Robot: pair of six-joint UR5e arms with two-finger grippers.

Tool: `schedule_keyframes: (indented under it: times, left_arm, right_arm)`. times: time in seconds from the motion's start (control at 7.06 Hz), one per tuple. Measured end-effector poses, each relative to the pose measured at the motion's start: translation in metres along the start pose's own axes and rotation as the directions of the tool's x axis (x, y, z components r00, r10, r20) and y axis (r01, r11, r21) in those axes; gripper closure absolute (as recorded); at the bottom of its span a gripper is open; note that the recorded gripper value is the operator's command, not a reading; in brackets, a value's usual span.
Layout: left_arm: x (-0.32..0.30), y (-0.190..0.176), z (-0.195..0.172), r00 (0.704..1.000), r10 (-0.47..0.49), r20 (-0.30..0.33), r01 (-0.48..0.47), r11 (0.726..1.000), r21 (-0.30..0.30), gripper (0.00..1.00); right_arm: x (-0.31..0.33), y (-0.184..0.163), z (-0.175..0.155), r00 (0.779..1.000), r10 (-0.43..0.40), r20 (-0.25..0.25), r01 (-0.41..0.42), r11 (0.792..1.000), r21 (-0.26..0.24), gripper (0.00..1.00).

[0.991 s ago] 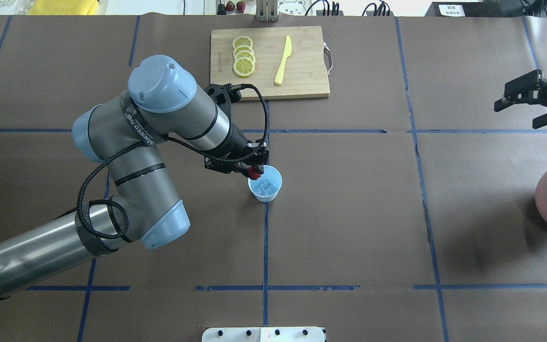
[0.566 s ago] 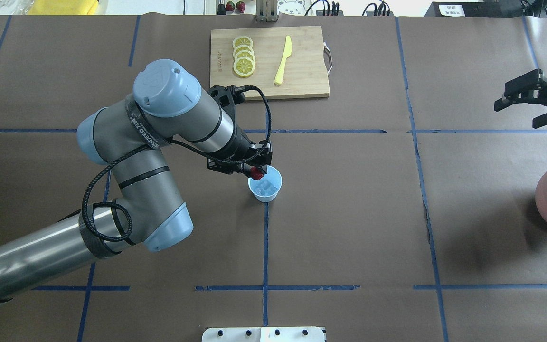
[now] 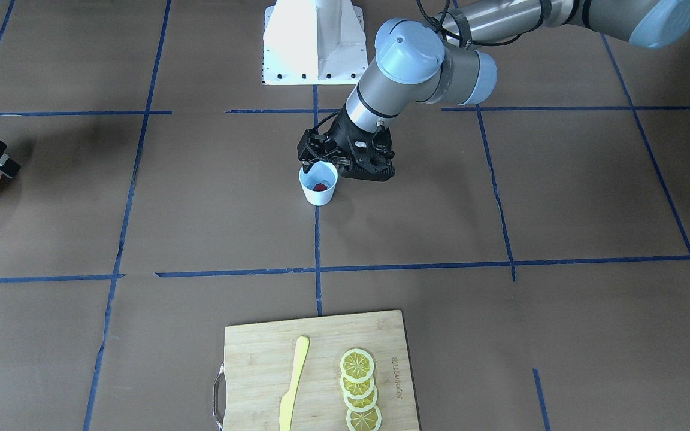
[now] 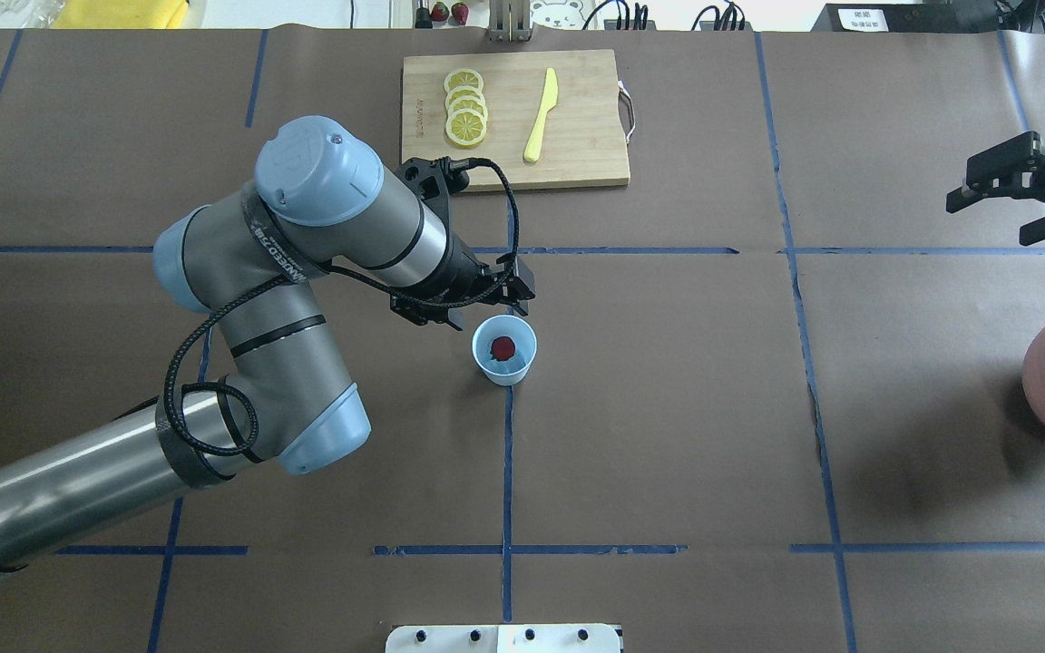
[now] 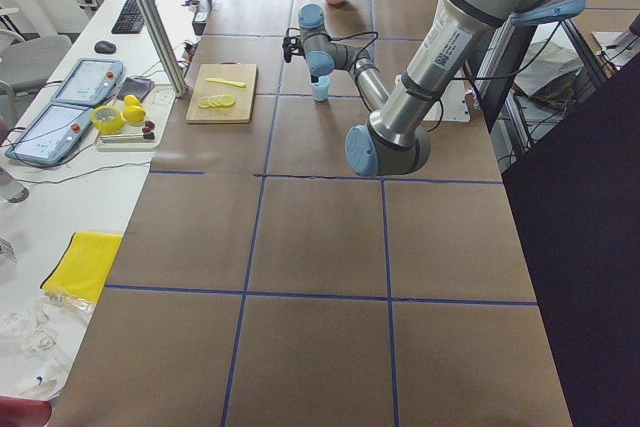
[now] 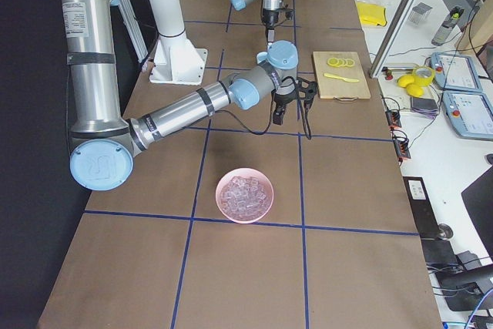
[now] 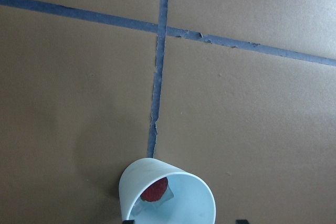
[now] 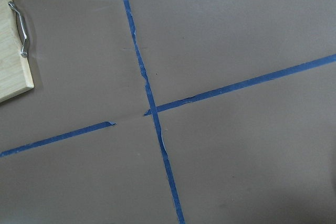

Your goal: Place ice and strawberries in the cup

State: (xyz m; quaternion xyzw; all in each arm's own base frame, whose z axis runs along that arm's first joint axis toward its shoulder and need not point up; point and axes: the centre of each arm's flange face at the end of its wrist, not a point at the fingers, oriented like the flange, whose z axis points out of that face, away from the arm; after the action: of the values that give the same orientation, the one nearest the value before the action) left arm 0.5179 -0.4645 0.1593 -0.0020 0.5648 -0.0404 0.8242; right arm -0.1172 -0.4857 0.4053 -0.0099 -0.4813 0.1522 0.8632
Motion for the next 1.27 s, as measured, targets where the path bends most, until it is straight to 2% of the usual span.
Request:
schedule_keyframes:
  times: [0.14,0.28,0.57,0.85,1.13,1.27]
  left_arm:
    - [-0.011,-0.012,-0.027,1.000,-0.003,-0.012,0.004,1.000,0.025,0.17]
    - [-0.050,-0.032,-0.065,1.000,0.012,-0.003,-0.012,0.999,0.051,0.17]
    - [-0.182,-0.082,-0.157,0.987,0.154,0.051,-0.157,0.986,0.061,0.18]
    - [-0.320,-0.126,-0.243,0.946,0.297,0.127,-0.307,0.950,0.064,0.18]
    - [-0.448,-0.156,-0.316,0.877,0.411,0.247,-0.425,0.905,0.000,0.18]
    - [-0.498,-0.162,-0.342,0.868,0.412,0.278,-0.418,0.908,-0.043,0.18]
  right_arm:
    - [0.005,-0.004,-0.006,1.000,-0.004,0.002,0.004,1.000,0.006,0.00]
    - [0.014,-0.010,-0.013,1.000,-0.029,-0.010,0.030,0.999,0.012,0.00]
    - [0.049,-0.029,-0.033,0.991,-0.114,-0.076,0.115,0.993,0.004,0.00]
    - [0.118,-0.058,-0.055,0.964,-0.221,-0.146,0.219,0.975,-0.035,0.00]
    - [0.208,-0.089,-0.059,0.930,-0.321,-0.179,0.308,0.946,-0.097,0.00]
    - [0.238,-0.097,-0.060,0.907,-0.362,-0.214,0.343,0.932,-0.120,0.00]
